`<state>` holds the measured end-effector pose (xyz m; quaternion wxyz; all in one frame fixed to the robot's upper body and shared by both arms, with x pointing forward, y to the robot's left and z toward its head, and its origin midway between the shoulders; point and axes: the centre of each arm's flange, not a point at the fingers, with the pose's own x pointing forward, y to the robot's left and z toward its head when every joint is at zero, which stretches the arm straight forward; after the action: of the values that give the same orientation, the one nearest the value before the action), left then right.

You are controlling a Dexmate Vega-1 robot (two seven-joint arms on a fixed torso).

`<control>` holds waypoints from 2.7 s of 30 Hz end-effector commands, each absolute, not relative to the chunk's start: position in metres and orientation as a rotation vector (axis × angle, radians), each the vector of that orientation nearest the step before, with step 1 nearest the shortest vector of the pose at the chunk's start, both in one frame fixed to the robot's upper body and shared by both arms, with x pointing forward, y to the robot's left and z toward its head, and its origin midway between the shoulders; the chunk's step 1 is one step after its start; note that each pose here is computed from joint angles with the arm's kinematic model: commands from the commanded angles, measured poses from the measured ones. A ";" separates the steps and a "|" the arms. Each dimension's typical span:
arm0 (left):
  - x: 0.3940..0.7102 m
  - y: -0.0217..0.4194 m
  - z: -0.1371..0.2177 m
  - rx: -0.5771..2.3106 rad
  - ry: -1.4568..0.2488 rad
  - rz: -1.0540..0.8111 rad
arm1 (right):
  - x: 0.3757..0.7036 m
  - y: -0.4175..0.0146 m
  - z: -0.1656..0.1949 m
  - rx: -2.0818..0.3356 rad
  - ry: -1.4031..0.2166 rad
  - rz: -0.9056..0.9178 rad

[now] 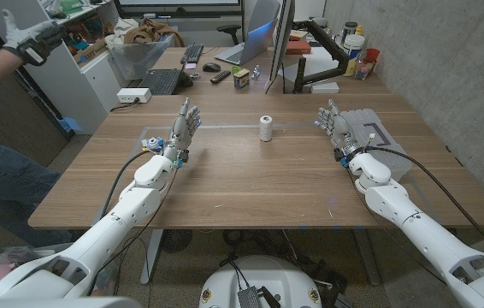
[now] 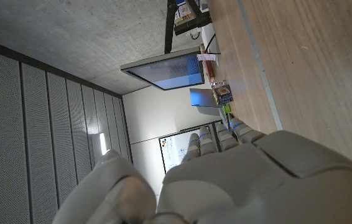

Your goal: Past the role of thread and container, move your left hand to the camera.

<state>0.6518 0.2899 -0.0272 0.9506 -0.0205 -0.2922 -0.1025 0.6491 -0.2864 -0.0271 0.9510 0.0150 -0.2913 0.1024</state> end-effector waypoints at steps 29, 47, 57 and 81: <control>0.636 0.296 -0.027 0.019 -0.589 -0.192 | 0.639 -0.276 -0.023 -0.040 -0.612 0.207; 0.627 0.312 -0.027 0.061 -0.584 -0.162 | 0.634 -0.277 -0.019 -0.056 -0.638 0.191; 0.624 0.316 -0.024 0.079 -0.590 -0.163 | 0.632 -0.277 -0.021 -0.058 -0.636 0.181; 0.618 0.336 -0.020 0.138 -0.590 -0.142 | 0.636 -0.274 -0.020 -0.049 -0.643 0.165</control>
<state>0.6209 0.3267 -0.0211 0.9525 0.0597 -0.2893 -0.0739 0.6339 -0.2760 -0.0224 0.9458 -0.0256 -0.3129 0.0826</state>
